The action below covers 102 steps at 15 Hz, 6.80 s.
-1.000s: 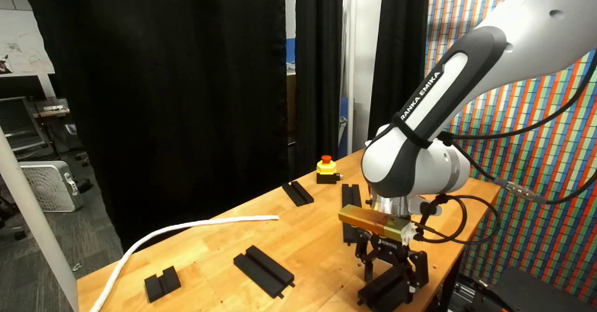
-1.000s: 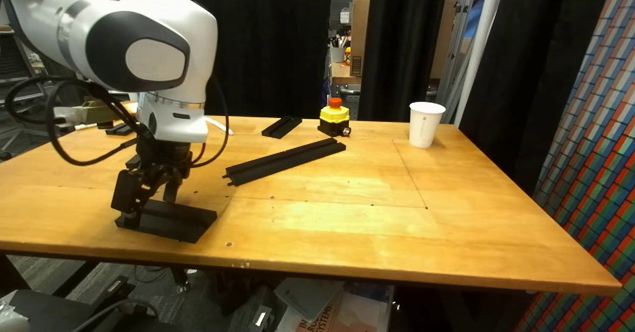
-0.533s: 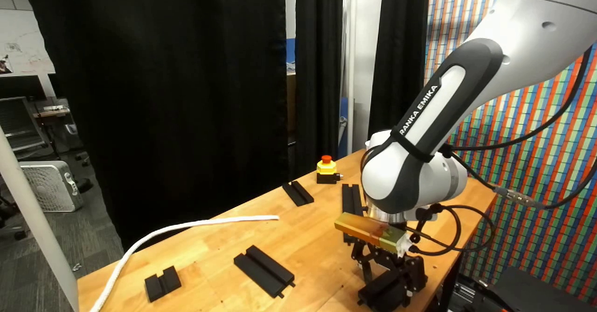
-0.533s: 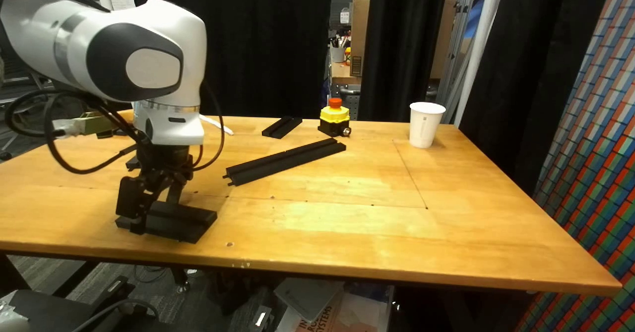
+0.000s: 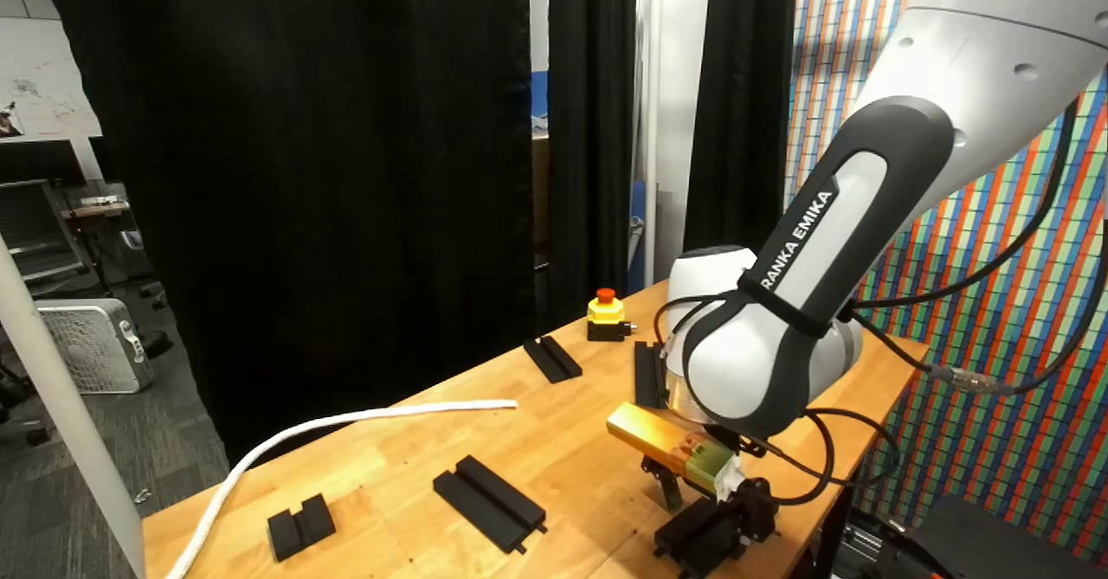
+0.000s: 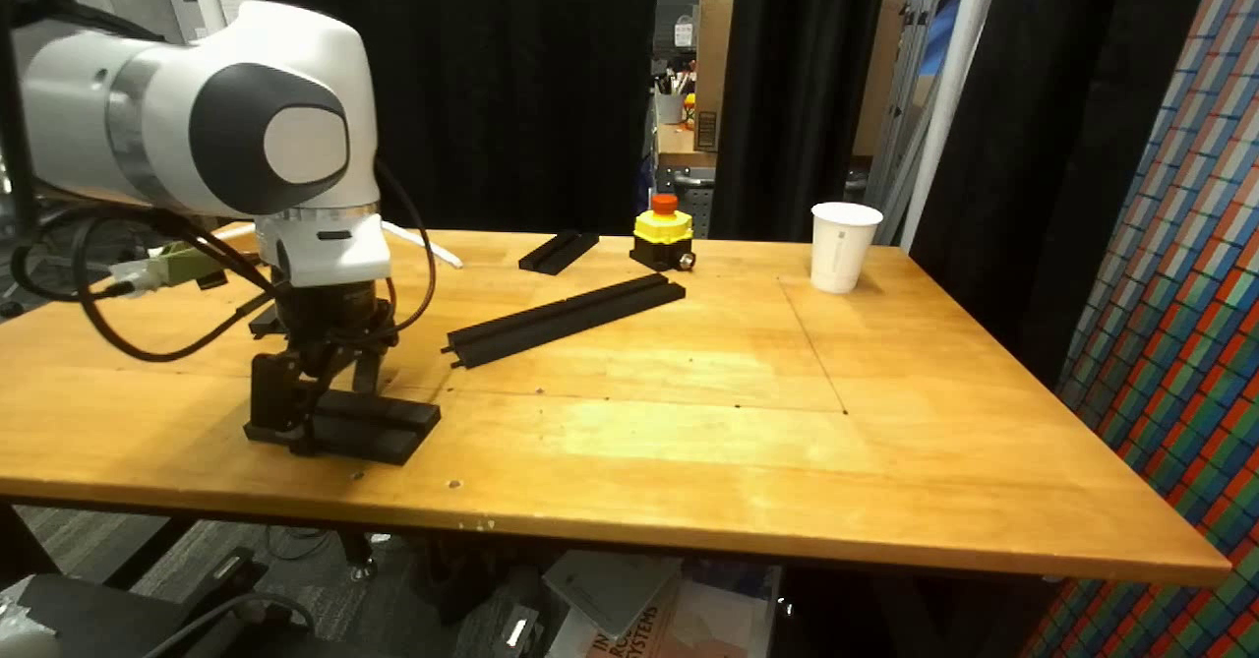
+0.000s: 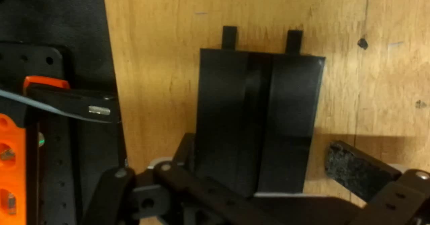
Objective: Connect the pads
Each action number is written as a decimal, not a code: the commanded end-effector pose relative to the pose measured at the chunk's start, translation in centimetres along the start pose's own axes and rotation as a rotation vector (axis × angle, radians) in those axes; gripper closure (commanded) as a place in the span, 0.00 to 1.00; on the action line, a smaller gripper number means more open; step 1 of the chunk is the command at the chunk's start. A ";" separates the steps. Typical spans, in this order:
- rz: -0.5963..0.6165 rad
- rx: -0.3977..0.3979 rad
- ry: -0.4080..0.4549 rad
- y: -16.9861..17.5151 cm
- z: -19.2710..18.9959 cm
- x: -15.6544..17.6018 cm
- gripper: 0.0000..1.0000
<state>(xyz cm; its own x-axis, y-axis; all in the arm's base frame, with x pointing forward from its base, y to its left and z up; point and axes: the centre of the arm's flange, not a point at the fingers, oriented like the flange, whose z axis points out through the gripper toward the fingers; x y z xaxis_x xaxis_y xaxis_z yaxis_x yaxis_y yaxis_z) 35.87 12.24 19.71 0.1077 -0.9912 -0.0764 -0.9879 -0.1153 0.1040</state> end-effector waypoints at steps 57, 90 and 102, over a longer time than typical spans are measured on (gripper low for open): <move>-0.613 0.095 0.014 -0.9 -6.7 -0.4 0.55; -0.826 0.165 -0.014 -2.5 -4.6 -6.7 0.55; -0.708 0.074 0.021 -2.9 -5.1 -5.9 0.55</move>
<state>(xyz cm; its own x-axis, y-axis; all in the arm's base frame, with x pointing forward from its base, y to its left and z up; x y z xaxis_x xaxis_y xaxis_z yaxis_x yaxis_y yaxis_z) 38.03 18.21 23.59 0.7348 -0.6718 -0.0933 -0.6771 -0.7346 -0.0434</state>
